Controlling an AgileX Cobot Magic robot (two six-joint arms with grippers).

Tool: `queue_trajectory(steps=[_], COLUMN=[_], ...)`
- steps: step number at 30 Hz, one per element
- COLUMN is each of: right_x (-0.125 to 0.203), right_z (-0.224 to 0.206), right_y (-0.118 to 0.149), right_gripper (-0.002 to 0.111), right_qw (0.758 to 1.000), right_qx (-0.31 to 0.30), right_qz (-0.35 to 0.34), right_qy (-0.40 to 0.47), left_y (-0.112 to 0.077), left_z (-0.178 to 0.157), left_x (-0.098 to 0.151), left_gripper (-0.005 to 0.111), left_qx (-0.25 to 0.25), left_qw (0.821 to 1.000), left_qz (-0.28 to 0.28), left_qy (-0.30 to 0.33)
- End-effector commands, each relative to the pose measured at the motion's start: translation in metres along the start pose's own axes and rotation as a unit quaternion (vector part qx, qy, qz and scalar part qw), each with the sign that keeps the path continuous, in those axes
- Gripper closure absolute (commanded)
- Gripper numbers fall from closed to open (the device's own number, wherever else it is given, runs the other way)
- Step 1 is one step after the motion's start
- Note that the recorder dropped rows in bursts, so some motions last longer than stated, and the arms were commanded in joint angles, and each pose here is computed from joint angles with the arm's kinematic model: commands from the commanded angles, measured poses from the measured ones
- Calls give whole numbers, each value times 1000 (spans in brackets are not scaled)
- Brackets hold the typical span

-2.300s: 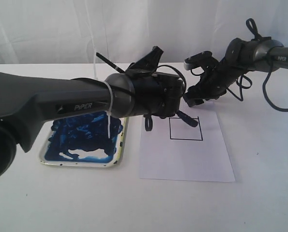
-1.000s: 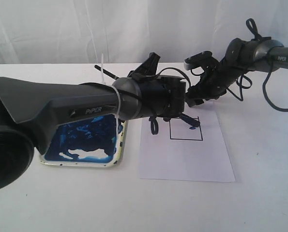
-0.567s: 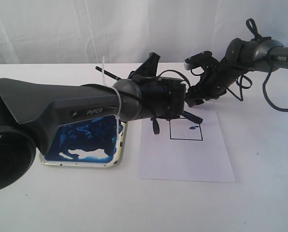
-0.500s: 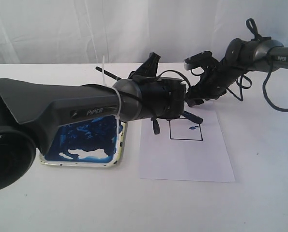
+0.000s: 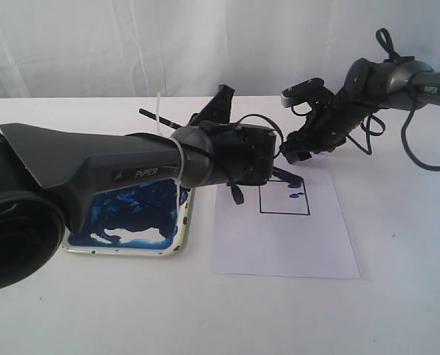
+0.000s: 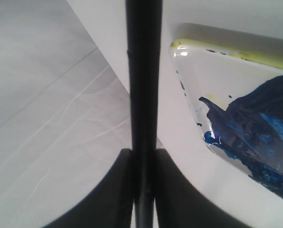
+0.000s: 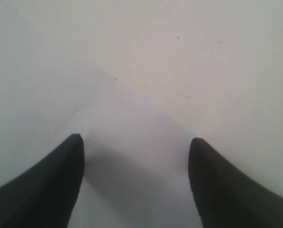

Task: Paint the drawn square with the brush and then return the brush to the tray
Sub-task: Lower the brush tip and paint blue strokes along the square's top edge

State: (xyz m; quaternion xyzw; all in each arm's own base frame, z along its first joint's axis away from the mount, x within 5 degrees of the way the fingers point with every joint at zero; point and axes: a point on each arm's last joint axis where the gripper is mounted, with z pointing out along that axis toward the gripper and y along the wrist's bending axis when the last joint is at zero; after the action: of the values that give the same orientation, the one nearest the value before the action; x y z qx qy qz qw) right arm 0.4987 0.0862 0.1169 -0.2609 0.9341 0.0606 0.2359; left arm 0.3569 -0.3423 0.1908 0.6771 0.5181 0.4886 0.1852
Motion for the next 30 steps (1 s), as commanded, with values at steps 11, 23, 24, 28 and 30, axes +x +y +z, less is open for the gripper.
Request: queue_trajectory(steps=[11,23,24,28,30], right_x=[18,18,18,18,18], right_z=[19,19,19,19,19], right_y=[1,1,1,1,1], right_gripper=[48,48,48,48,48], right_qw=[999,999,999,999,999], right_qx=[-7,-7,-7,-7,-7], right_qz=[-18,-18,-18,-18,-18], right_qy=[43,43,43,43,43], left_y=[0,-2,-2,0,-1], left_z=[0,0,0,-2,-2], left_x=[-2,4,4,-3,-3], left_gripper=[107,107,107,107,107], left_qx=[1,12,12,2,8], left_qw=[1000,999,999,1000,1000], left_qz=[-23,-21,-21,-21,-24], left_qy=[-7,25,25,-5,-5])
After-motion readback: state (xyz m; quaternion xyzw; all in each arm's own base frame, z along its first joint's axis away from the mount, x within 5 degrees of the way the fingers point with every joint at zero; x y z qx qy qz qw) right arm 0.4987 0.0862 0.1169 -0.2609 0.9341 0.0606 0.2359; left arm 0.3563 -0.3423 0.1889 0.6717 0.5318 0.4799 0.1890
